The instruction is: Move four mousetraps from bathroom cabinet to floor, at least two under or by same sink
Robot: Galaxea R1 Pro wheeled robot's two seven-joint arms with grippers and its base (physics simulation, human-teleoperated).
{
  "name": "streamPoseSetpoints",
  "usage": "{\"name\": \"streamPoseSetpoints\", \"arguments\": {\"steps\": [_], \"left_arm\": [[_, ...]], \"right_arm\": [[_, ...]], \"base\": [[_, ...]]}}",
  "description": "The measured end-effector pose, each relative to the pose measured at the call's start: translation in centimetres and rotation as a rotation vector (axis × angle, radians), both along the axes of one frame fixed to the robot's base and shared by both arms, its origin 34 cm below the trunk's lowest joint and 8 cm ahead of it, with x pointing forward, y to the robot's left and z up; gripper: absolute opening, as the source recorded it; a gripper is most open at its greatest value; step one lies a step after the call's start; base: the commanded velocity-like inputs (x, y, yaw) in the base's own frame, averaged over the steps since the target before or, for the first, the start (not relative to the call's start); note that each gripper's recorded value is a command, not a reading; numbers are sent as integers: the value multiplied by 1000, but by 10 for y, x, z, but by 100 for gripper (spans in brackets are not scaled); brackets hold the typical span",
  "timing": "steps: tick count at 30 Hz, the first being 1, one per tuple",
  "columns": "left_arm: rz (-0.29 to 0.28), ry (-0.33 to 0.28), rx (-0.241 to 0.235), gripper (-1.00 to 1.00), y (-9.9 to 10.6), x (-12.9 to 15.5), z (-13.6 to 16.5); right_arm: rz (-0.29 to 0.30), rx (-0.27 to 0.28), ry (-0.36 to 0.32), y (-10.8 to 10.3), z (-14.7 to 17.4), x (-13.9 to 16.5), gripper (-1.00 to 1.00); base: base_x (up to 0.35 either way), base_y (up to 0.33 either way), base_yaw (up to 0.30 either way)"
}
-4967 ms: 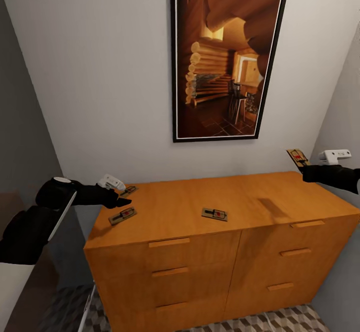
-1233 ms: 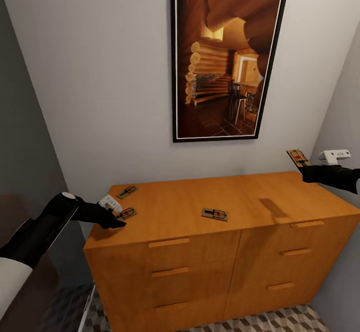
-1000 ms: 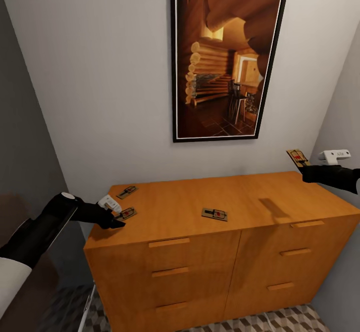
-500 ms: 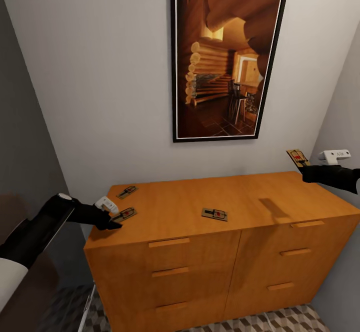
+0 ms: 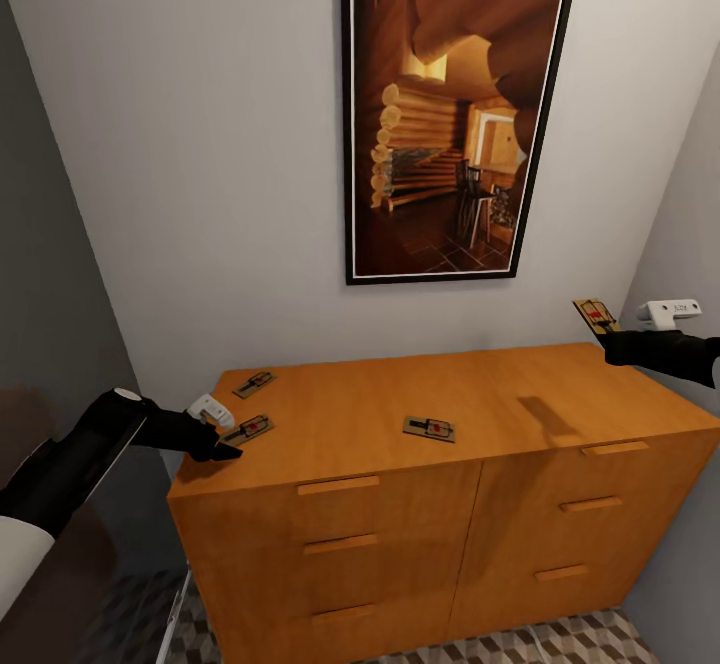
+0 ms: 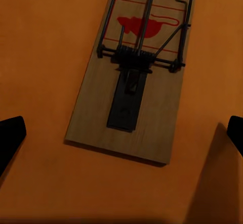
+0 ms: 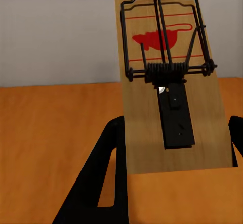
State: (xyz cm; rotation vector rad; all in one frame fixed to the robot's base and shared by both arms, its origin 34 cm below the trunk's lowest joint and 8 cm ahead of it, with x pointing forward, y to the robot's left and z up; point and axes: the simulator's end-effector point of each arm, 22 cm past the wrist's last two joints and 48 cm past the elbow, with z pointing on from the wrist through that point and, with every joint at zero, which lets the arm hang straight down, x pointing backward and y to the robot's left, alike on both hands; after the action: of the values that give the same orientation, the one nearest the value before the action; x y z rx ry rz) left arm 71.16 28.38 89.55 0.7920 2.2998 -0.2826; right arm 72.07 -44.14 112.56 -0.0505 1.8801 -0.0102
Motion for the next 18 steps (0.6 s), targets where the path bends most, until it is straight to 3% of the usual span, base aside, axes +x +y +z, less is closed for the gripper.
{"name": "streamPoseSetpoints", "arguments": {"steps": [18], "left_arm": [[7,4,-5,100,1,0,0]], "right_arm": [[0,0,0,0,0,0,-100]], "base": [[0,0,0]]}}
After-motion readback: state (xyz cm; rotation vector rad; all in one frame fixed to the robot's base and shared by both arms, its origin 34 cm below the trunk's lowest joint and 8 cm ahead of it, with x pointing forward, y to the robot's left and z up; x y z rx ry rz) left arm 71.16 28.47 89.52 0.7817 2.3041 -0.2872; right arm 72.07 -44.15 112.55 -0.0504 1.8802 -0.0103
